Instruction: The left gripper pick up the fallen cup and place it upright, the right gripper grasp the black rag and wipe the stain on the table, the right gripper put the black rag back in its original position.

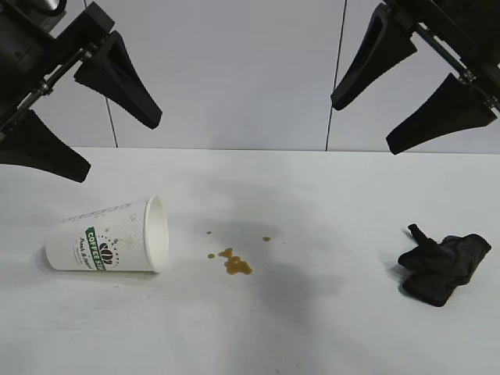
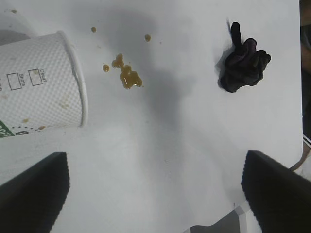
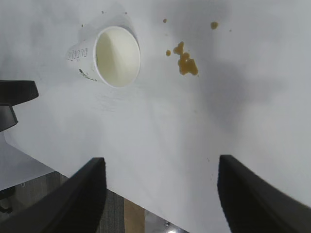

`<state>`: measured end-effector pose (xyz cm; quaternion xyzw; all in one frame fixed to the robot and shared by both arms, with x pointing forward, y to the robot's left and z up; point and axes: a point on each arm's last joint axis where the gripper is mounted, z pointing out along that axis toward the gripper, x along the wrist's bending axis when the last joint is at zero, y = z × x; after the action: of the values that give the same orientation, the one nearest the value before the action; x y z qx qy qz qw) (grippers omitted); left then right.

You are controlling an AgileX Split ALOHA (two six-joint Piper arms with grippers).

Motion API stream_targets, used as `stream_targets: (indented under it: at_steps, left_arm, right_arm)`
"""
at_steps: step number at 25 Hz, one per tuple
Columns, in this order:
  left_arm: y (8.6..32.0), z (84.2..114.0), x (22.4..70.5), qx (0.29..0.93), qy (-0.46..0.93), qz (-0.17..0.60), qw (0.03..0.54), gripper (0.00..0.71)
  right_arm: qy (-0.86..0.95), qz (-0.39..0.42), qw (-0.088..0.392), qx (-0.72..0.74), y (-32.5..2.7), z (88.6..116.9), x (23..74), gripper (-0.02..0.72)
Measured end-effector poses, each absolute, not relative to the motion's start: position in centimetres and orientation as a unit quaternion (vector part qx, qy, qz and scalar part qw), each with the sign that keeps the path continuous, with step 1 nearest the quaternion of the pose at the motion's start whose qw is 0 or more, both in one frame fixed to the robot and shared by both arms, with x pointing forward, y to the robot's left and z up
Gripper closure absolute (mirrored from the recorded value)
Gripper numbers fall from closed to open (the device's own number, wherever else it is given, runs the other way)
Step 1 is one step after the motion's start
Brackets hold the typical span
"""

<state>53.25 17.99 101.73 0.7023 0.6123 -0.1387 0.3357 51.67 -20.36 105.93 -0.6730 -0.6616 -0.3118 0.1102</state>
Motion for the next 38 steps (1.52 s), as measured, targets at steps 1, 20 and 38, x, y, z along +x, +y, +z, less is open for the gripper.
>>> stream_targets:
  at_steps: [1, 20, 38]
  left_arm:
    - [18.0, 101.7, 53.3, 0.702, 0.612, -0.139, 0.336, 0.015]
    - [18.0, 101.8, 53.3, 0.700, 0.614, -0.139, 0.338, 0.015]
    - [16.8, 106.2, 54.3, 0.825, 0.418, -0.065, 0.374, 0.015]
  right_arm:
    - [-0.662, -0.312, 0.110, -0.673, -20.4, 105.9, 51.7, 0.252]
    - [-0.662, -0.312, 0.110, -0.673, -20.4, 105.9, 51.7, 0.252]
    - [-0.662, -0.312, 0.111, -0.673, -20.4, 105.9, 51.7, 0.252]
